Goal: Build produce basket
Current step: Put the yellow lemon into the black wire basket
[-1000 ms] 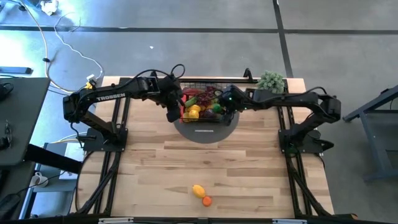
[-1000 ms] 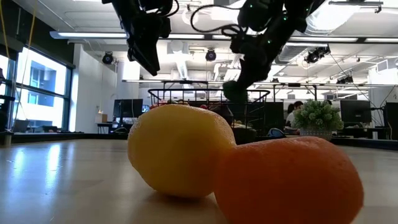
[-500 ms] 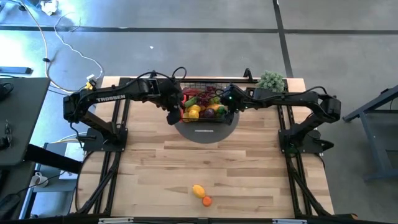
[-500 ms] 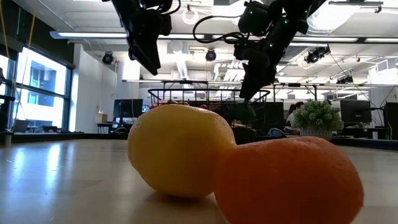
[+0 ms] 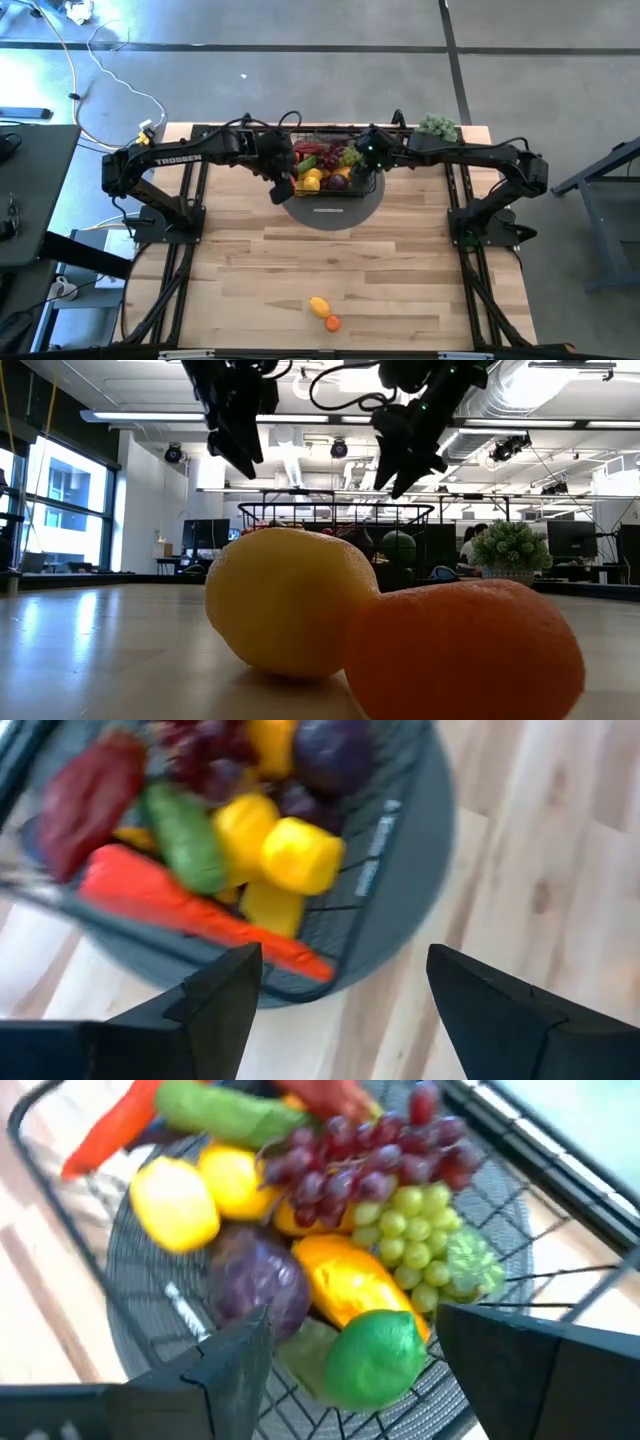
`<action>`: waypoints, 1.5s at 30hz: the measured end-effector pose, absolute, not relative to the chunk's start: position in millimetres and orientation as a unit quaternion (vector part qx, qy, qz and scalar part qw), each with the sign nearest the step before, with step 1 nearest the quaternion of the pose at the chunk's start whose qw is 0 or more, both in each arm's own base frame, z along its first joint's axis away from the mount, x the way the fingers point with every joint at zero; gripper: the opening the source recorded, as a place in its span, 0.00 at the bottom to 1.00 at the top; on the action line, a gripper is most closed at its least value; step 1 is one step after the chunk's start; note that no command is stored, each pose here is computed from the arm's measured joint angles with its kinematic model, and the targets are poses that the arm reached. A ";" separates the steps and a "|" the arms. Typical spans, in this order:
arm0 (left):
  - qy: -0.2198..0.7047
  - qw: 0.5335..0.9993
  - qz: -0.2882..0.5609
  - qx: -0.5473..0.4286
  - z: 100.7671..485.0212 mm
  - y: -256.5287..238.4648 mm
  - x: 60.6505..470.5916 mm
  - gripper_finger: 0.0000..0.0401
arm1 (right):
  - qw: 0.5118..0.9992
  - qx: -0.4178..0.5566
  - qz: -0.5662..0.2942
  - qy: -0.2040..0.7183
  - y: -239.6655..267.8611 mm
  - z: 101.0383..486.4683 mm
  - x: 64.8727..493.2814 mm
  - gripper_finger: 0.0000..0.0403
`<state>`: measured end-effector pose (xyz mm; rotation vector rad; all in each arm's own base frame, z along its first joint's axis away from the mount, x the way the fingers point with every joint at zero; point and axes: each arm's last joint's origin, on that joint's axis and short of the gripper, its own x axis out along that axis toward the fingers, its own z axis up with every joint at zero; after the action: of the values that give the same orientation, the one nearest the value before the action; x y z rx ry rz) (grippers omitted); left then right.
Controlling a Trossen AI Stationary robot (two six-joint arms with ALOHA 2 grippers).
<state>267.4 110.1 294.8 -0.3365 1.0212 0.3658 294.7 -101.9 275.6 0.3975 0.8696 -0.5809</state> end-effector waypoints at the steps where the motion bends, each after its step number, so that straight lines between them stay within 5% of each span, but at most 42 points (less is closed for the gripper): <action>1: 0.483 0.847 0.161 -0.154 295.1 107.9 268.6 0.68 | 0.844 0.197 -0.287 0.407 -102.3 277.8 294.8 0.65; 17: 0.447 0.894 0.016 -0.028 301.5 44.5 296.0 0.69 | 0.811 0.319 -0.381 0.308 -102.4 320.0 299.0 0.65; 45: 0.400 0.906 -0.131 0.046 277.5 -68.2 333.1 0.69 | 0.809 0.283 -0.380 0.349 -35.9 339.3 299.5 0.65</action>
<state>333.1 -68.2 277.5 0.0945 0.8255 -0.2703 299.5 -35.9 339.3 0.6040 0.7459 -0.8116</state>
